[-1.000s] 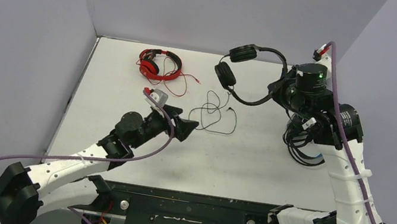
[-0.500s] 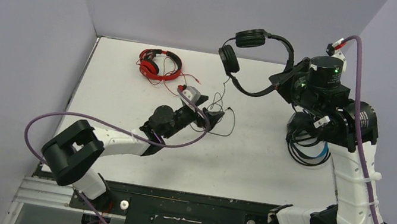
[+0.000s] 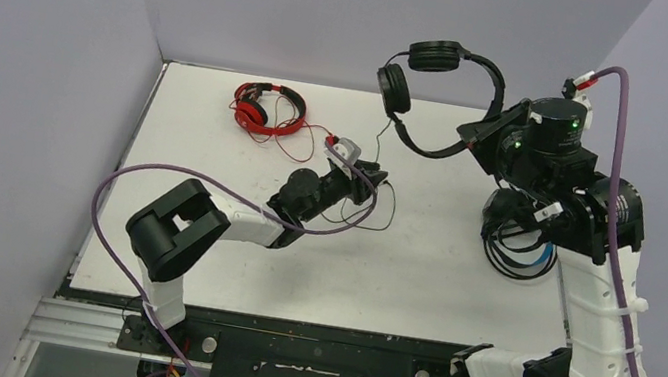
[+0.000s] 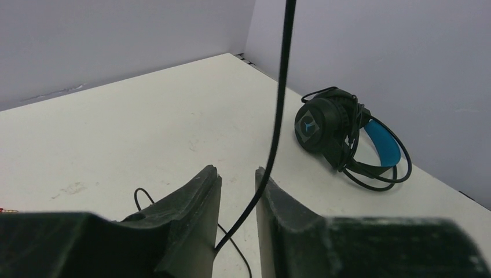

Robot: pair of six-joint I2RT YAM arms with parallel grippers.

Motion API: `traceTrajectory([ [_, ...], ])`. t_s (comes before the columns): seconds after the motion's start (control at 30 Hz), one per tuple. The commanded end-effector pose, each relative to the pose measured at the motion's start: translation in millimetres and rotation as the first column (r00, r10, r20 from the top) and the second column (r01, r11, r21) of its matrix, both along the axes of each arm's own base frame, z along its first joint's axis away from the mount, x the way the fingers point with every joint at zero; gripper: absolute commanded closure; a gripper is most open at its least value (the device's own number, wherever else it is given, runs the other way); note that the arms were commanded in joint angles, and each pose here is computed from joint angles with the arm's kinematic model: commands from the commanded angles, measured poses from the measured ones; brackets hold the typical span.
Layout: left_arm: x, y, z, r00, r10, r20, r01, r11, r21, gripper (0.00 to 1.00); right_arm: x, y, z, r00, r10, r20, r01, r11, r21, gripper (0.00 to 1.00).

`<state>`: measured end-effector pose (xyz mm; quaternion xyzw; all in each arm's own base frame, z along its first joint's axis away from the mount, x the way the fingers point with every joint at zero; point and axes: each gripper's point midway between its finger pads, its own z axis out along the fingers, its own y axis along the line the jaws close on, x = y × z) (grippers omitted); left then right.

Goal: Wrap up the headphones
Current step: Wrap the headphones cable around the headphones.

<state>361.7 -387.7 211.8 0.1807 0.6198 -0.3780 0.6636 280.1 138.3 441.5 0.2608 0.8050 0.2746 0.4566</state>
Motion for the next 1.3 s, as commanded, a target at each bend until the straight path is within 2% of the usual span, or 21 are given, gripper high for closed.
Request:
traceTrajectory([
  [0.0, -15, -1, 20, 0.998, -0.057, 0.015, 0.058, 0.995, -0.080, 0.75, -6, -25, 46, 0.982, -0.121, 0.144, 0.110, 0.991, 0.083, 1.00],
  [0.1, -29, -3, 16, 0.993, -0.118, -0.026, 0.115, 0.988, -0.100, 0.89, -3, -35, 51, 0.968, -0.196, 0.158, 0.180, 0.978, 0.110, 1.00],
  [0.17, -43, -7, 16, 0.986, -0.164, -0.039, 0.159, 0.981, -0.113, 0.94, -1, -43, 53, 0.954, -0.254, 0.158, 0.233, 0.962, 0.141, 1.00],
  [0.33, -68, -26, 6, 0.967, -0.210, -0.141, 0.203, 0.977, -0.065, 0.93, 6, -54, 36, 0.919, -0.375, 0.121, 0.343, 0.913, 0.222, 1.00],
  [0.47, -86, -38, 3, 0.957, -0.240, -0.165, 0.235, 0.971, -0.048, 0.92, 7, -54, 26, 0.906, -0.409, 0.107, 0.365, 0.884, 0.291, 1.00],
  [0.67, -93, -54, -4, 0.939, -0.280, -0.199, 0.279, 0.960, -0.037, 0.92, 12, -59, 9, 0.885, -0.460, 0.074, 0.418, 0.855, 0.307, 1.00],
  [0.77, -113, -66, 5, 0.931, -0.318, -0.176, 0.322, 0.947, -0.008, 0.92, 21, -65, -1, 0.864, -0.496, 0.089, 0.460, 0.849, 0.261, 1.00],
  [0.93, -144, -71, 13, 0.919, -0.350, -0.182, 0.363, 0.931, 0.044, 0.93, 29, -92, -20, 0.777, -0.619, 0.111, 0.602, 0.783, 0.157, 1.00],
  [1.03, -164, -68, 15, 0.920, -0.349, -0.180, 0.369, 0.925, 0.092, 0.95, 31, -110, -27, 0.719, -0.678, 0.155, 0.671, 0.735, 0.099, 1.00],
  [1.27, -195, -39, 31, 0.946, -0.286, -0.154, 0.314, 0.928, 0.200, 0.99, 33, -134, -59, 0.646, -0.735, 0.206, 0.762, 0.635, -0.128, 1.00],
])
